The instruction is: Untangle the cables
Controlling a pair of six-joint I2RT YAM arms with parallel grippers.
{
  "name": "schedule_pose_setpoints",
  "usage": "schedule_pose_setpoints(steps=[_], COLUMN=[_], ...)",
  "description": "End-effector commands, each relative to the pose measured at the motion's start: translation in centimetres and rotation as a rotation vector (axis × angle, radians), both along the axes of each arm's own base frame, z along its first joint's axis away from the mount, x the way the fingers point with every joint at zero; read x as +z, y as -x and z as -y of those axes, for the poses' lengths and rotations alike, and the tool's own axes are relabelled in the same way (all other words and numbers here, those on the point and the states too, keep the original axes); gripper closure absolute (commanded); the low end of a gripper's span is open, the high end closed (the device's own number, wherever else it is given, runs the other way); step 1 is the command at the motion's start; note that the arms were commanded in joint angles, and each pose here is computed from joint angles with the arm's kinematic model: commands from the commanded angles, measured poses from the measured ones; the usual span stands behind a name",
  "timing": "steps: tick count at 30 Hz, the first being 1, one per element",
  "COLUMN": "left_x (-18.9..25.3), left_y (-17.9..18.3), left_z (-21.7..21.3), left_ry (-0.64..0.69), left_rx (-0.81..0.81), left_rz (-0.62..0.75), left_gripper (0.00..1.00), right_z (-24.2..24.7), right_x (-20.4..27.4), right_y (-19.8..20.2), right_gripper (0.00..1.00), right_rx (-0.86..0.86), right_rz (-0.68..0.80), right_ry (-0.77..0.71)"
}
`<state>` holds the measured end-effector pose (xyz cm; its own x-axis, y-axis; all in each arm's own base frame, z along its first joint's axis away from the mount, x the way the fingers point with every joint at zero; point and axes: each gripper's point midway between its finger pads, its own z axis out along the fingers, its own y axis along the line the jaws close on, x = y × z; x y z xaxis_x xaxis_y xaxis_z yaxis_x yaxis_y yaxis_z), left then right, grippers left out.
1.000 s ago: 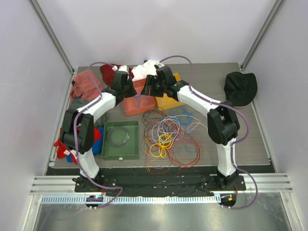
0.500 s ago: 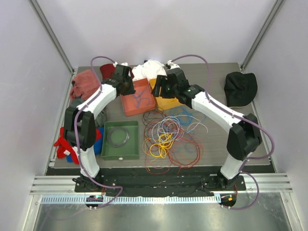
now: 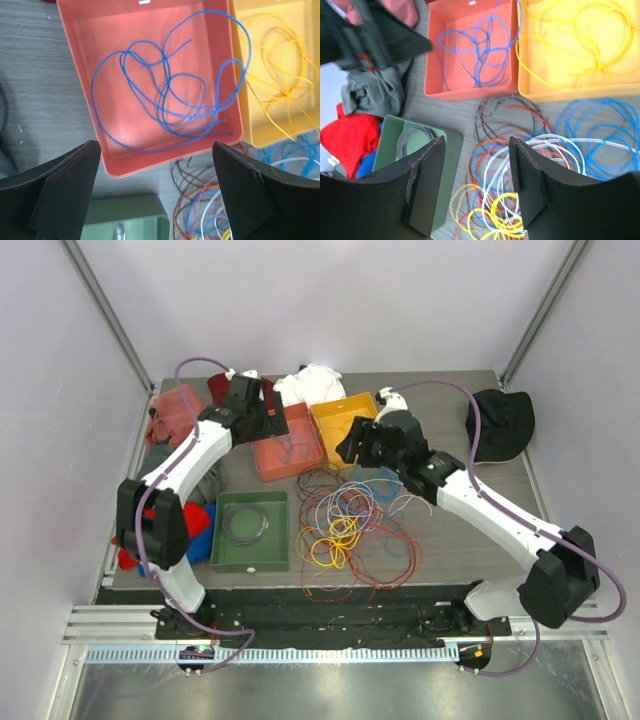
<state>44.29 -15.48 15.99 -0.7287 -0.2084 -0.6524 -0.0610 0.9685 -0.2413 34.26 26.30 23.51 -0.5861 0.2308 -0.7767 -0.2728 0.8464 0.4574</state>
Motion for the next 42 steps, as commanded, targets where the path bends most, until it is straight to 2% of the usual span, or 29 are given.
schedule_pose_setpoints(steps=[1,4,6,10,13,14,17,22,25,26,28,30,37,41,42], left_x=[5.6,4.8,4.0,2.7,2.3,1.3,0.6,-2.5,-3.7,-4.3,-5.2,-6.4,-7.8,-5.9,-4.4], left_y=[-0.1,-0.1,-0.4,-1.7,-2.8,-3.1,-3.5,-3.3,-3.5,-3.5,-3.6,-3.5,-3.3,-3.3,-3.3], left_z=[1.8,5.3,7.6,11.0,12.9,13.3,13.9,11.5,9.3,8.4,7.5,6.5,3.3,1.8,1.7], left_ry=[0.132,0.239,0.269,0.326,0.403,0.414,0.436,0.356,0.315,0.297,0.273,0.246,0.208,0.192,0.199], left_rx=[-0.020,-0.120,-0.173,-0.240,-0.271,-0.272,-0.274,-0.182,-0.115,-0.089,-0.063,-0.037,0.029,0.052,0.050], left_rz=[0.206,0.201,0.186,0.153,0.155,0.136,0.113,0.066,0.050,0.029,0.005,-0.026,-0.054,-0.008,0.022], left_gripper=[0.00,0.00,0.07,0.21,0.34,0.43,0.58,0.70,0.81,0.87,0.90,0.98,1.00,1.00,1.00], right_z=[1.5,2.4,2.8,3.5,4.3,4.5,5.3,5.8,5.8,5.8,5.9,6.1,6.8,6.9,6.9], right_x=[2.2,0.8,-0.4,-0.8,-0.8,-0.9,-0.9,-1.1,-1.5,-1.6,-2.0,-2.1,-1.9,-1.7,-1.7], right_y=[1.1,2.3,3.1,4.2,4.8,4.9,5.2,5.6,5.7,5.8,5.9,6.1,6.5,6.6,6.6], right_gripper=[0.39,0.47,0.55,0.66,0.73,0.75,0.77,0.80,0.81,0.81,0.82,0.82,0.84,0.85,0.85], right_rx=[-0.054,-0.064,-0.060,-0.061,-0.073,-0.077,-0.090,-0.095,-0.096,-0.094,-0.096,-0.100,-0.118,-0.120,-0.117], right_rz=[0.097,0.087,0.066,0.059,0.069,0.069,0.074,0.076,0.068,0.064,0.056,0.055,0.066,0.072,0.070], right_ry=[-0.070,-0.078,-0.080,-0.087,-0.080,-0.074,-0.054,-0.041,-0.039,-0.040,-0.039,-0.041,-0.037,-0.038,-0.039])
